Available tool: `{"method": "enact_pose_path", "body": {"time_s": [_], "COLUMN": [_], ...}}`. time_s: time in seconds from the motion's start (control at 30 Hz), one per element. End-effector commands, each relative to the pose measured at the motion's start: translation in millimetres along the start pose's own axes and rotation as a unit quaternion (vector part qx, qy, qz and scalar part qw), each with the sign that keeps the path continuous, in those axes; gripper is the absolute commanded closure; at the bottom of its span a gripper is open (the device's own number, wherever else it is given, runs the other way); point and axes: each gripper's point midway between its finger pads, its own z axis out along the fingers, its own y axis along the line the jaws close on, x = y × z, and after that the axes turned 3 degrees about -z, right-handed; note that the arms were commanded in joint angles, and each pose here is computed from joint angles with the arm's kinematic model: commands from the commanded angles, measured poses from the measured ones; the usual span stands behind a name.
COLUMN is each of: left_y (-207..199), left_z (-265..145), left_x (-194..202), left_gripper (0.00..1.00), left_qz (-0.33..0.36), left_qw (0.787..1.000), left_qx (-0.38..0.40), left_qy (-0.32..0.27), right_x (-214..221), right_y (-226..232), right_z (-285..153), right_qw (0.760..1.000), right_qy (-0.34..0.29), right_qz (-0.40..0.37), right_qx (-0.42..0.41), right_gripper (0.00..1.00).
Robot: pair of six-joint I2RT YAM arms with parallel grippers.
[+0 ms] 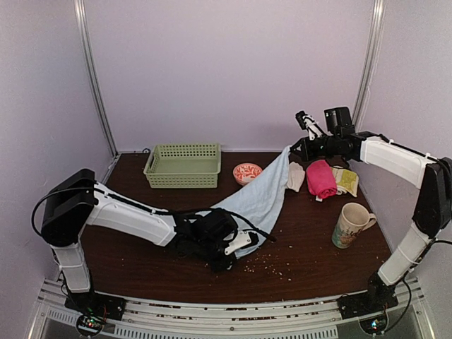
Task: Roll the towels
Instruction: Pick up the towel from the center of the board, then flatten out the towel at the center of the board.
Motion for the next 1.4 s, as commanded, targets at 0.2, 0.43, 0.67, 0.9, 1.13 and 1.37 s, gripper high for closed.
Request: {"method": "enact_pose_path", "body": {"time_s": [0.2,0.43,0.67,0.9,1.13,1.37], "left_y": [77.9,152.4,125.5,69.0,112.3,156.1], "left_z": [-122.3,-321.5,-366.9,-384.1,-402.4,-299.3], "left_x": [-57.7,-72.5,-48.5,-33.4,-2.4,47.9], "left_gripper": [1.0,1.0,1.0,1.0,1.0,1.0], "left_qz": [-0.029,-0.151,-0.178,-0.18,-0.28,-0.32], "left_qw": [0.973,0.871,0.865,0.869,0.832,0.848], "left_qx": [-0.185,-0.352,-0.28,-0.134,-0.252,-0.348], "left_qy": [-0.133,-0.307,-0.377,-0.441,-0.407,-0.24], "right_x": [-40.8,-113.8,-90.2,-26.2,-5.4,38.6], "right_y": [-19.0,-53.5,-23.3,69.0,64.6,-13.3], "right_z": [-27.6,-107.4,-153.7,-214.5,-205.0,-89.6], "right_qw": [0.999,0.989,0.988,0.978,0.985,0.999], "right_qy": [-0.037,-0.133,-0.149,-0.14,-0.115,0.008], "right_qz": [-0.002,0.008,-0.024,-0.128,-0.088,-0.015], "right_qx": [0.019,0.061,0.042,-0.081,-0.094,-0.032], "right_gripper": [1.0,1.0,1.0,1.0,1.0,0.95]}}
